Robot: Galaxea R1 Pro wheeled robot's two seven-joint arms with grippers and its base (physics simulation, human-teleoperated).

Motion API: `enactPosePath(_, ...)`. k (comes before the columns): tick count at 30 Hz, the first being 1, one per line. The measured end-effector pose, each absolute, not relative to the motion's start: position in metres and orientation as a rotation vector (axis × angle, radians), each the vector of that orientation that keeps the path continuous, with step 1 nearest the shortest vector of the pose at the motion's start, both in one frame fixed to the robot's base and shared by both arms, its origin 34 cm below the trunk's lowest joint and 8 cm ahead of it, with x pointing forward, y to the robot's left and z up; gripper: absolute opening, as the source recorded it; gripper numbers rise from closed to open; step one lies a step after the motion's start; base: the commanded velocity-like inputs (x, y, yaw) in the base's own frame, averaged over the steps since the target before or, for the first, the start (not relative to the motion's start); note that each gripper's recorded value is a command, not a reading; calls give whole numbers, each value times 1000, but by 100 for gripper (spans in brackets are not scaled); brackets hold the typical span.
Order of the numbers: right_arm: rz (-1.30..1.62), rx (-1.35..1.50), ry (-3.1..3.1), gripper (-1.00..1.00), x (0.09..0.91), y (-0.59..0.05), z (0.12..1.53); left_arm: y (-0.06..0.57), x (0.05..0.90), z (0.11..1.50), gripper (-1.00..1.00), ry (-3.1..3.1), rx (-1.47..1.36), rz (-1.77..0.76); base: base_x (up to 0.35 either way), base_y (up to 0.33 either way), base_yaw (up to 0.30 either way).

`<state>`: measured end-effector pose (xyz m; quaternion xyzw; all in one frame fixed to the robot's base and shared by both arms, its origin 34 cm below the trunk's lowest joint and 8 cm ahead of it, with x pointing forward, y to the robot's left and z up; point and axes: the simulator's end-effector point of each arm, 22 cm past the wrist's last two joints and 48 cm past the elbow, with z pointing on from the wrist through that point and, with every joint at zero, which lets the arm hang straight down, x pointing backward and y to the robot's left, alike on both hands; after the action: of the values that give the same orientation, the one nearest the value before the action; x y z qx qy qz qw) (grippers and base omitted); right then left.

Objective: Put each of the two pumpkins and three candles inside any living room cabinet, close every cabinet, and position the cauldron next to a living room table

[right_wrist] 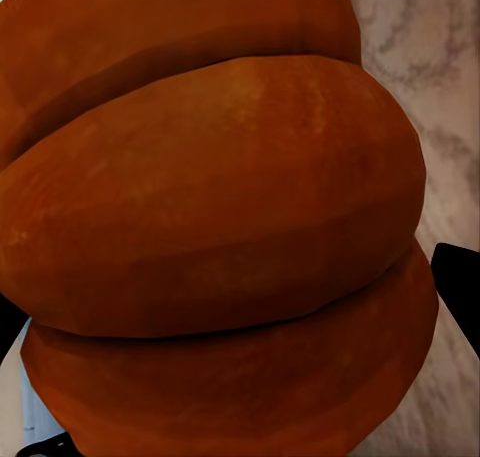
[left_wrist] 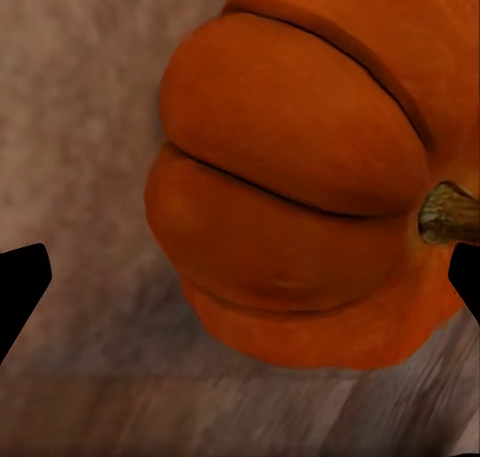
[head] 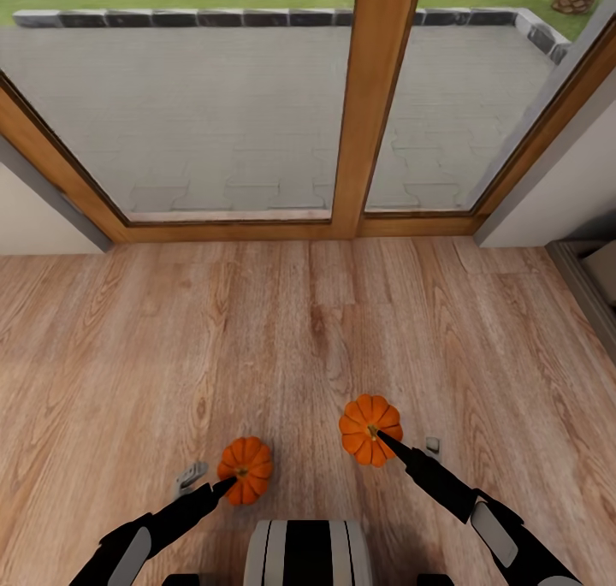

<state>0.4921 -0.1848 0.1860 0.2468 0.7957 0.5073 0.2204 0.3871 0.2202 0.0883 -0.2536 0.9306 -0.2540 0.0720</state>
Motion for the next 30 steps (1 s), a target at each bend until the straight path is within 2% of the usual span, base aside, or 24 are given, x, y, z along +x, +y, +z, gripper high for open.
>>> enactPosePath(30, 1400, 723, 2240, -100, 476, -184, 165, 219, 378, 76, 100, 2794, -798, -777, 0, 0, 0)
